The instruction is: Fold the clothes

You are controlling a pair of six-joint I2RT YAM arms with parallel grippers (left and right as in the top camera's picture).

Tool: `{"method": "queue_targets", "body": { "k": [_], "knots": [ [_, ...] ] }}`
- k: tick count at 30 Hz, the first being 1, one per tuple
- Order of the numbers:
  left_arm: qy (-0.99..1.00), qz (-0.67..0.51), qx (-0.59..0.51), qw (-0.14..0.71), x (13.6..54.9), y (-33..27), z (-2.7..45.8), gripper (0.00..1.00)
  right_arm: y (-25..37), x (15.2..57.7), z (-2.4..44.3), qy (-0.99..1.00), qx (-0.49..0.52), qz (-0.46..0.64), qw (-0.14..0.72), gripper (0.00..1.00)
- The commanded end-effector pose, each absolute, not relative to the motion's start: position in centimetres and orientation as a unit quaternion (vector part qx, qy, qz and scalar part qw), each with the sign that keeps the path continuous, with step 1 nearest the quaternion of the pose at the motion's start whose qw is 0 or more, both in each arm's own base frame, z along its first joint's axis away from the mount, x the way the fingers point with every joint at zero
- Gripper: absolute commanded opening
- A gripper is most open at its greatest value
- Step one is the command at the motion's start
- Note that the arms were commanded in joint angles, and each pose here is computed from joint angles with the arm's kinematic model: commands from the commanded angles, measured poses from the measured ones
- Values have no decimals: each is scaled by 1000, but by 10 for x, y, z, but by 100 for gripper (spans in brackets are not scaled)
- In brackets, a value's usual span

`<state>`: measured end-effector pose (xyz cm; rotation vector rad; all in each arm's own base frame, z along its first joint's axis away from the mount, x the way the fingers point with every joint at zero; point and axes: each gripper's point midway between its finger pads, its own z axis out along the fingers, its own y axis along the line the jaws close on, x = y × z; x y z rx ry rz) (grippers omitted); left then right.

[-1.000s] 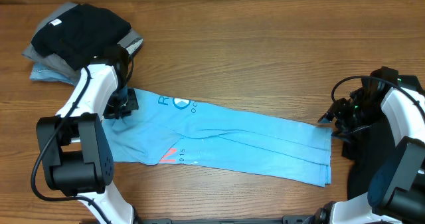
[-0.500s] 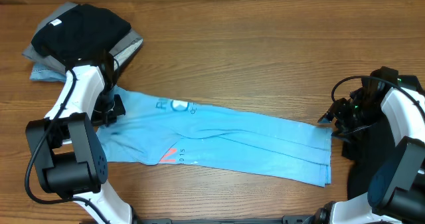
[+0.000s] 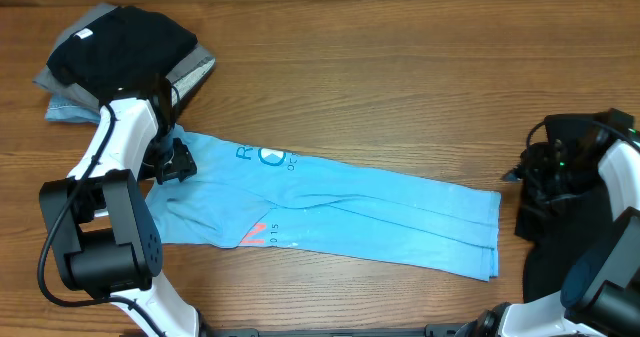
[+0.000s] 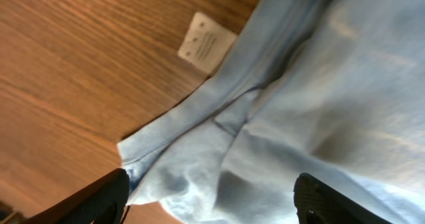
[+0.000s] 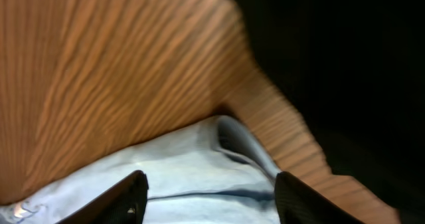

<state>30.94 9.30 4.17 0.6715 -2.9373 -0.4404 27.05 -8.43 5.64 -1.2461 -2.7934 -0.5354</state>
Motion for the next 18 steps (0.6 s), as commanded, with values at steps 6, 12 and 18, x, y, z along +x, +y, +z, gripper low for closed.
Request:
{"method": "queue_targets", "body": {
  "k": [6,12,18],
  "knots": [
    [-965,-114,233,27,323,86,38,78,-60,228,34,-889,-414,-174,94,55],
    [-965,-115,232,27,323,86,38,73,-54,205,15,-880,-430,-156,124,46],
    [-967,-114,227,28,323,86,38,72,-47,208,14,-882,-419,-181,118,29]
  ]
}}
